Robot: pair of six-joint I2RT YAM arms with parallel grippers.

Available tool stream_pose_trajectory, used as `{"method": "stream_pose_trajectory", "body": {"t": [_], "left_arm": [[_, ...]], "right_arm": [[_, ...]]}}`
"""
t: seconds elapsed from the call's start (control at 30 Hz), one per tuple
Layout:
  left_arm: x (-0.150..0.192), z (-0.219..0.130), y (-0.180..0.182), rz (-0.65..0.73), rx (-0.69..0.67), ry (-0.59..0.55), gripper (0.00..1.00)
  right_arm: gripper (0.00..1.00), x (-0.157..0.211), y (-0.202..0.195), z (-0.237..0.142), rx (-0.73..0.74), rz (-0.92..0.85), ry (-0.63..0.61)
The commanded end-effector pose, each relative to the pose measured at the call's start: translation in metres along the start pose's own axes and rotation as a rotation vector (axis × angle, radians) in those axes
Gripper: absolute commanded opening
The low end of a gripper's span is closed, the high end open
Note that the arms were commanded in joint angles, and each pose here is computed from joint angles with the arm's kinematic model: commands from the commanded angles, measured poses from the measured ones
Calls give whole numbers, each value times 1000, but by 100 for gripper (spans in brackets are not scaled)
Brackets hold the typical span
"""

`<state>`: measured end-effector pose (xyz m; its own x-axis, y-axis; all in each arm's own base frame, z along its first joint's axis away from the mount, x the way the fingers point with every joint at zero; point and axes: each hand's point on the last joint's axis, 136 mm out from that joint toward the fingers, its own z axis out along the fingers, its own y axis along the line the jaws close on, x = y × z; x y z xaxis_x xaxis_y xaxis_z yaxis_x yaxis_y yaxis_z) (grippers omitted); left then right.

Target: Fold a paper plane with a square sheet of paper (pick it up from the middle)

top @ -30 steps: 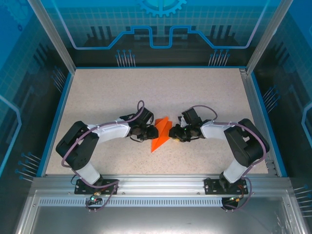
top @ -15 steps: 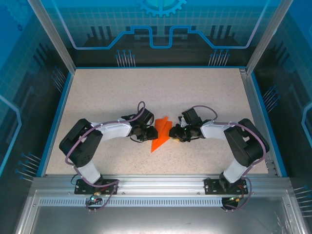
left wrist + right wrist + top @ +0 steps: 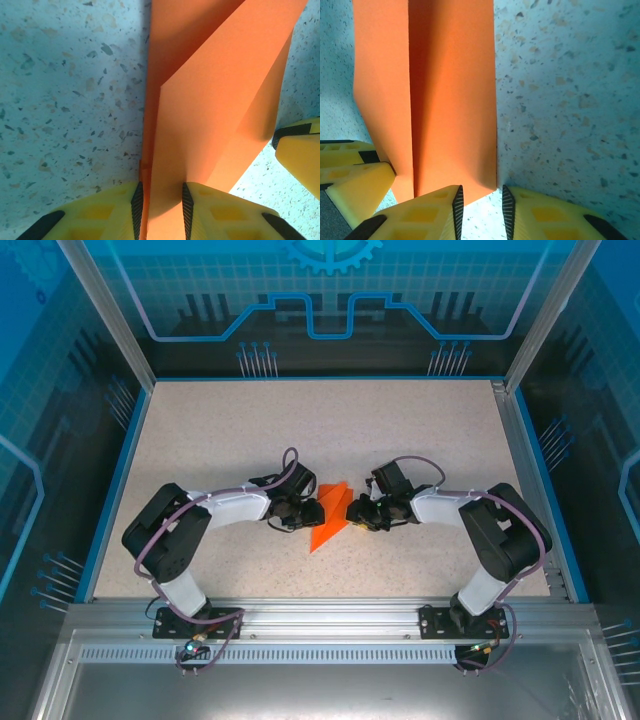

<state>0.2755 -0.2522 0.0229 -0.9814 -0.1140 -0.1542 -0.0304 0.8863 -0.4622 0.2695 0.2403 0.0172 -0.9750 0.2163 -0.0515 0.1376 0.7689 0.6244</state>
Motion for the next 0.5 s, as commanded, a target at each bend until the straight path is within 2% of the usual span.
{"method": "stream_pose_trajectory", "body": {"t": [0.0, 0.07, 0.13, 0.33, 0.47], "left_arm": [[1, 5, 1, 13, 9, 24, 30], [2, 6, 1, 11, 7, 29, 30], [3, 7, 2, 9, 4, 35, 30], [3, 8, 2, 9, 8, 35, 30], [3, 8, 2, 9, 5, 37, 30]], "right_arm": [[29, -6, 8, 2, 10, -15, -23], [28, -8, 6, -3, 25, -8, -51], [31, -10, 6, -7, 28, -8, -81], [30, -11, 1, -4, 69, -14, -65], [29, -8, 4, 3, 28, -3, -46]]}}
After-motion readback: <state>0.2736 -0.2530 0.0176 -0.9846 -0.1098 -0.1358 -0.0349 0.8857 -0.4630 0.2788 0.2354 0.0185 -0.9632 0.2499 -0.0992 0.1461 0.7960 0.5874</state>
